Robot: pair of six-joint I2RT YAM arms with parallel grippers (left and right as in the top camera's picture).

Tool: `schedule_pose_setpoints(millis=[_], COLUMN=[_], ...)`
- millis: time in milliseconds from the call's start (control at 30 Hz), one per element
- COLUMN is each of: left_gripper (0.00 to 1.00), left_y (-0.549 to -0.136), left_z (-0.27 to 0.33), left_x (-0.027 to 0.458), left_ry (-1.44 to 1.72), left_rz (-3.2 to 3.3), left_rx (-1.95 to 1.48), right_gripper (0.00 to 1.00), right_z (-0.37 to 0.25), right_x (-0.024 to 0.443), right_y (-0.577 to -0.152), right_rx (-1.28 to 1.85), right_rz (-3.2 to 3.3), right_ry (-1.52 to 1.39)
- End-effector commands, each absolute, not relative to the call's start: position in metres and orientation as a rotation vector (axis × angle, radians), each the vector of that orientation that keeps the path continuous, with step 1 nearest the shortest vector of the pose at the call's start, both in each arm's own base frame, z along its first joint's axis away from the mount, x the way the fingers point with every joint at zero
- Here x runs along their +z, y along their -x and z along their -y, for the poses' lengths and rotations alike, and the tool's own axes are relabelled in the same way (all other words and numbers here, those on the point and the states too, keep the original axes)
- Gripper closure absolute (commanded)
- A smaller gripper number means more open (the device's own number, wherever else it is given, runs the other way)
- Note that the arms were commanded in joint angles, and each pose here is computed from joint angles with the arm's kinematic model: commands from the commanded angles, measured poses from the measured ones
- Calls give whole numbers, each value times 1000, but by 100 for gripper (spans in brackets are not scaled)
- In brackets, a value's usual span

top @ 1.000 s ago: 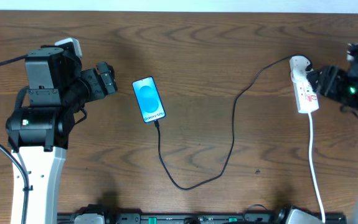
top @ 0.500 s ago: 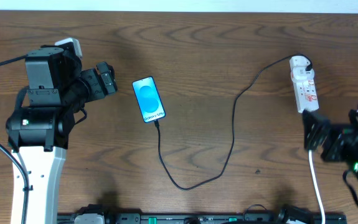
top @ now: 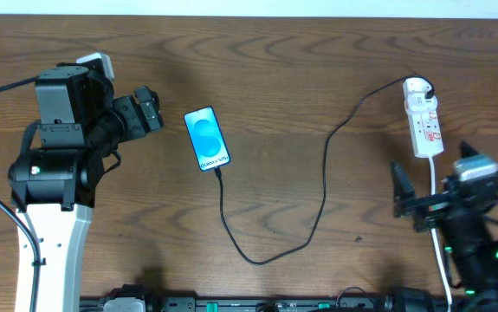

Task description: Plug charger to phone and switch on socket

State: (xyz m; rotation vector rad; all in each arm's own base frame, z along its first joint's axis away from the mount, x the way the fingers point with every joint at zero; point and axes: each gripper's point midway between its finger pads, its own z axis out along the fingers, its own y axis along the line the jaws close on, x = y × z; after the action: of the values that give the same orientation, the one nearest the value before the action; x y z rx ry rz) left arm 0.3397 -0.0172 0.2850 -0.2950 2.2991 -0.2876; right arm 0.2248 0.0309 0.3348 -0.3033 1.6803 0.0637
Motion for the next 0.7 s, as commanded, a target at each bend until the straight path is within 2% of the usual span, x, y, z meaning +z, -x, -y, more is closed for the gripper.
schedule_pose_setpoints(millis=[0,367,500,667], left_gripper=[4,4,4,4], left_y=[-340,-340,-340,-340], left_z=[16,16,16,16], left_x=[285,285,285,285], left_ry=[294,294,294,294], left_rz=[-2299,-2299,-2299,-2299], left_rx=[-280,-280,-280,-280], right_gripper=[1,1,1,1], right_z=[-27,-36,-40,-40], right_x=[288,182,160,160], right_y=[-233,-240,-241,-241], right_rx=[21,21,36,34], right_rz=[-1663,-1604,-1613,-1609], right_ry=[293,313,324,322])
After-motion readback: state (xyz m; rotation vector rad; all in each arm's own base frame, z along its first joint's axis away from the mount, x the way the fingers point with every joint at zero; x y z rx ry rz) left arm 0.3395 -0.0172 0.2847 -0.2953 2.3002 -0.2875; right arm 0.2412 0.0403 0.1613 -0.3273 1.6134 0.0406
